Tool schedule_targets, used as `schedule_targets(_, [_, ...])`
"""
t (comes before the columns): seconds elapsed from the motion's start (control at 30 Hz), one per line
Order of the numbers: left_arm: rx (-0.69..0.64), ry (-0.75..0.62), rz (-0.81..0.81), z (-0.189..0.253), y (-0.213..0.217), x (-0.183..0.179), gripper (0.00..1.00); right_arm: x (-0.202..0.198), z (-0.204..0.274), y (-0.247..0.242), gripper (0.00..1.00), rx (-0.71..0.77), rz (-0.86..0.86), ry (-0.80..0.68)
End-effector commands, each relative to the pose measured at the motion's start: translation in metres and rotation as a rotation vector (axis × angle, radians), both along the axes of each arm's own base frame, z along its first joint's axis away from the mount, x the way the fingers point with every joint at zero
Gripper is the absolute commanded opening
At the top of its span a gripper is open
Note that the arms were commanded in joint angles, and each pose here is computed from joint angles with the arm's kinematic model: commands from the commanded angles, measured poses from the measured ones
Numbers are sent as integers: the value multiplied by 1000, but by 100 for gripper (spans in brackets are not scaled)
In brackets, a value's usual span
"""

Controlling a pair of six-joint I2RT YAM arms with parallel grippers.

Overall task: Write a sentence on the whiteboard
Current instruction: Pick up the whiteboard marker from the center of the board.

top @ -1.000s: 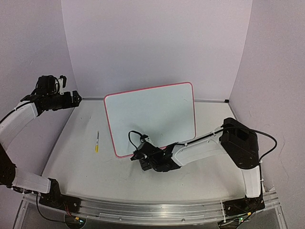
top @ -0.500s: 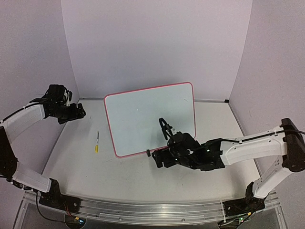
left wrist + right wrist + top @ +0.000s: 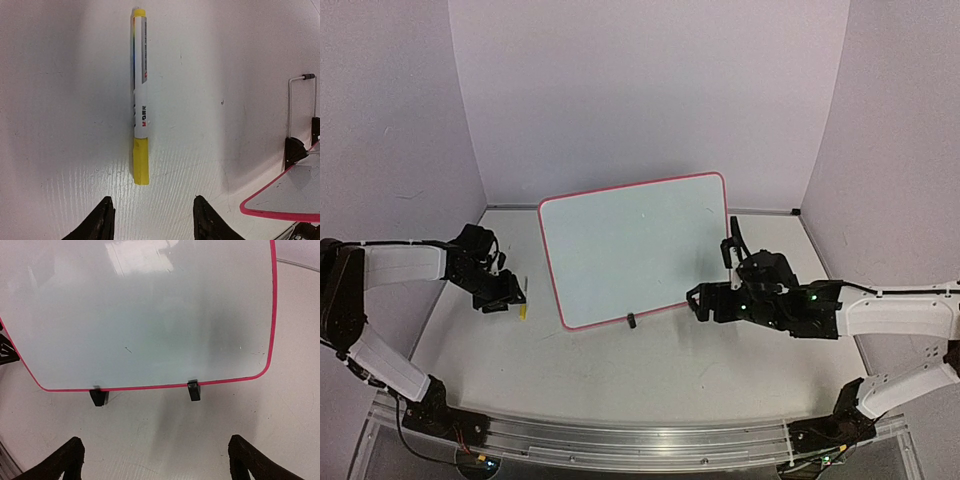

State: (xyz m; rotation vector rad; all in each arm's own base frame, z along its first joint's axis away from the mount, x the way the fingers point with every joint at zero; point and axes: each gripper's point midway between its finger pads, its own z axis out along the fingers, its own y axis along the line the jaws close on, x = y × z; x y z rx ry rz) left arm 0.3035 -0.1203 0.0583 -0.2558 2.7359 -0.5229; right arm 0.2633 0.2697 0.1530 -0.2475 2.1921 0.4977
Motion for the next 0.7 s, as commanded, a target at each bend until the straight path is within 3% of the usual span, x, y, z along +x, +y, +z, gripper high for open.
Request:
schedule_targets(0.0, [-47,-2,-3,-5,-9,9,49,-7,3,5,96,53,21,26])
schedule_targets(0.23, [5,30,-8,-19,-5,17,44,-10,6,9,95,88,43,35])
schedule_targets(0.43, [7,70,-32,-32,-9,23,28,-11,6,14,95,119,53,43])
schedule_targets(0.67, [62,95,-29,-42,-1,23,20,-10,0,16,95,119,45,58])
